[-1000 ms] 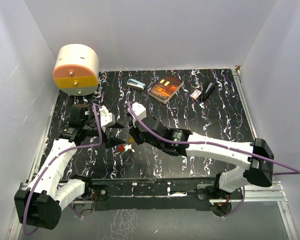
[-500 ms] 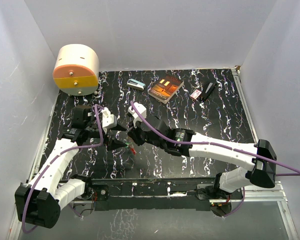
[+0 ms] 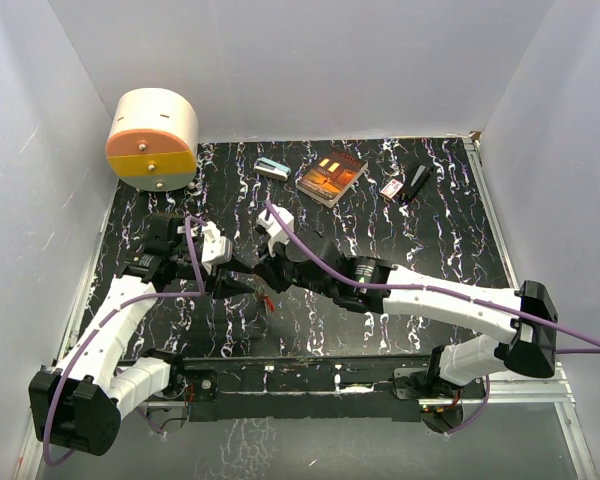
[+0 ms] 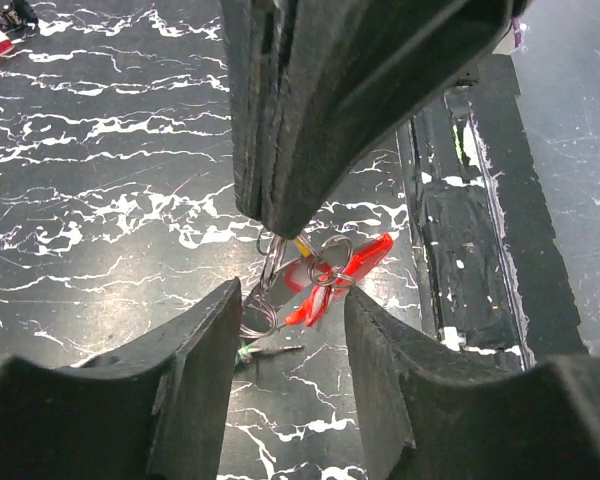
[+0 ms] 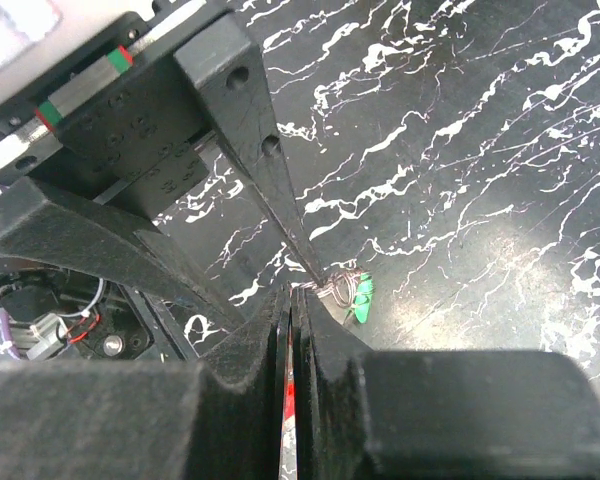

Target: Put the keys on the keyring

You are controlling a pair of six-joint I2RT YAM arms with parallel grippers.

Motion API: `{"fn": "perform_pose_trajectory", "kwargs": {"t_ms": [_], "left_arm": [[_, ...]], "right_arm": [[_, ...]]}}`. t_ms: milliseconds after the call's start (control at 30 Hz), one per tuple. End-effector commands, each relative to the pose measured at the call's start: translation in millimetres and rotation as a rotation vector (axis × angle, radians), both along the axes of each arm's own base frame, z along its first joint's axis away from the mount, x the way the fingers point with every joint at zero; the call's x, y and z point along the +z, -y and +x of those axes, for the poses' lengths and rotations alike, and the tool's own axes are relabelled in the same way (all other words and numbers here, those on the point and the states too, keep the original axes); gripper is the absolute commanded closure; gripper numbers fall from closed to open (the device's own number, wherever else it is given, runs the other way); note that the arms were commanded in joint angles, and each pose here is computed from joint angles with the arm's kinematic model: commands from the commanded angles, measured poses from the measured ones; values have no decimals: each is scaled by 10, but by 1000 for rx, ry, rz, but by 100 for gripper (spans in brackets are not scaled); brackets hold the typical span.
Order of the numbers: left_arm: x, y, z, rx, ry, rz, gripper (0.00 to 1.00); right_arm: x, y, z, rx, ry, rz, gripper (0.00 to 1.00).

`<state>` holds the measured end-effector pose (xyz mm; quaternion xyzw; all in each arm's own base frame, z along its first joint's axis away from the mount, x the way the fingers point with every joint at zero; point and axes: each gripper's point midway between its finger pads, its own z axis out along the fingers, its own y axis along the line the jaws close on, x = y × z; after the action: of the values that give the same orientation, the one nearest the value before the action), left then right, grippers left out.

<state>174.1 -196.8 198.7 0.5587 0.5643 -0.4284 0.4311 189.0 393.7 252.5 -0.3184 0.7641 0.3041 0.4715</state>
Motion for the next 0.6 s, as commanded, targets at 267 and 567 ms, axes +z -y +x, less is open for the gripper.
{"fn": "perform_pose_trajectory", "kwargs": {"t_ms": [267,567], "left_arm": [[314,58,-29,-86,131,-65,63],[349,79,31,-83,144,-76,65]], "right_arm": [[384,-15,-46,27,40,135,92],[398,-10,-67,34,36,149,92]]}}
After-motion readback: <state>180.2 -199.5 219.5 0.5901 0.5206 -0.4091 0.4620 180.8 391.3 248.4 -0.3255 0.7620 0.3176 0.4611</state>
